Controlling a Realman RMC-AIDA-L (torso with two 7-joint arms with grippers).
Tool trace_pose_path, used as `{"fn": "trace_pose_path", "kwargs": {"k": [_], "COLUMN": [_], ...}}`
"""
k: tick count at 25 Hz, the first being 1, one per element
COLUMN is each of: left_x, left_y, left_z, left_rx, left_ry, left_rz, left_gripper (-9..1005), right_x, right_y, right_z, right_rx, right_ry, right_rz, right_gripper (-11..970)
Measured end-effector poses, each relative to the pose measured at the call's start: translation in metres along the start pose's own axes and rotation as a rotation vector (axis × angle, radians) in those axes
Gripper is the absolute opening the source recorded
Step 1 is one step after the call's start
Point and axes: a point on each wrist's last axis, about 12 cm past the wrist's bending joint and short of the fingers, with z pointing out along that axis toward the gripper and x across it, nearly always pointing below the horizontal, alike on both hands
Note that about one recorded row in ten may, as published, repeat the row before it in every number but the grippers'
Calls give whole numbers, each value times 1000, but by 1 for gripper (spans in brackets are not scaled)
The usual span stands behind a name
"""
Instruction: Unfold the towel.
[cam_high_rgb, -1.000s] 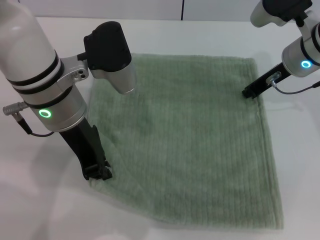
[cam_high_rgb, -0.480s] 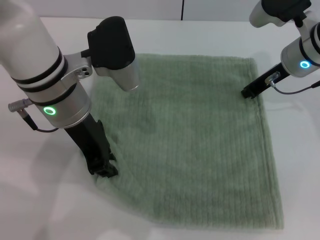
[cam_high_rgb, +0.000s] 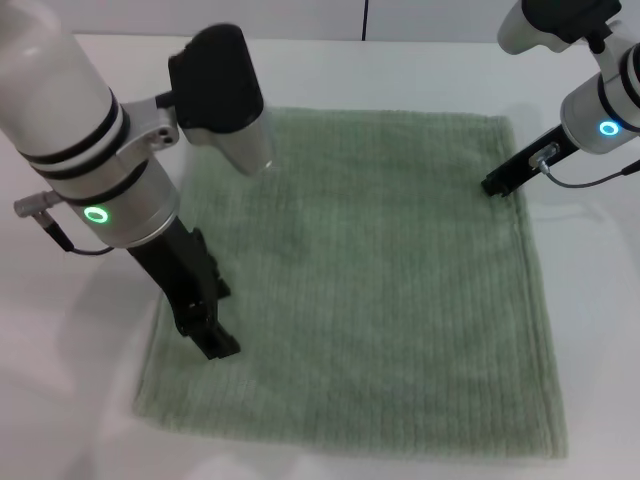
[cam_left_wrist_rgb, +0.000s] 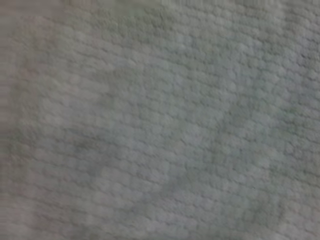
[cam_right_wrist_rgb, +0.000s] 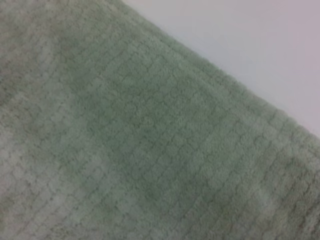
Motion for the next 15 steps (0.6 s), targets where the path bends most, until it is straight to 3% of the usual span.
{"fn": "trace_pose_path", "kwargs": {"k": [4, 6, 15], "left_x": [-2, -4, -17], "left_y": [6, 11, 24], "left_z": [-9, -17, -19], "left_rx": [-48, -80, -130], "left_ry": [-70, -167, -450], "left_rz": [-3, 6, 8], "left_gripper": [652, 698, 756], "right_x": [0, -1, -2], "right_y": [0, 1, 1], "right_z": [0, 0, 0], "right_rx": [0, -1, -3], "right_ry": [0, -1, -4], "right_rz": [-1, -2, 0], "right_gripper": [-1, -1, -1]}}
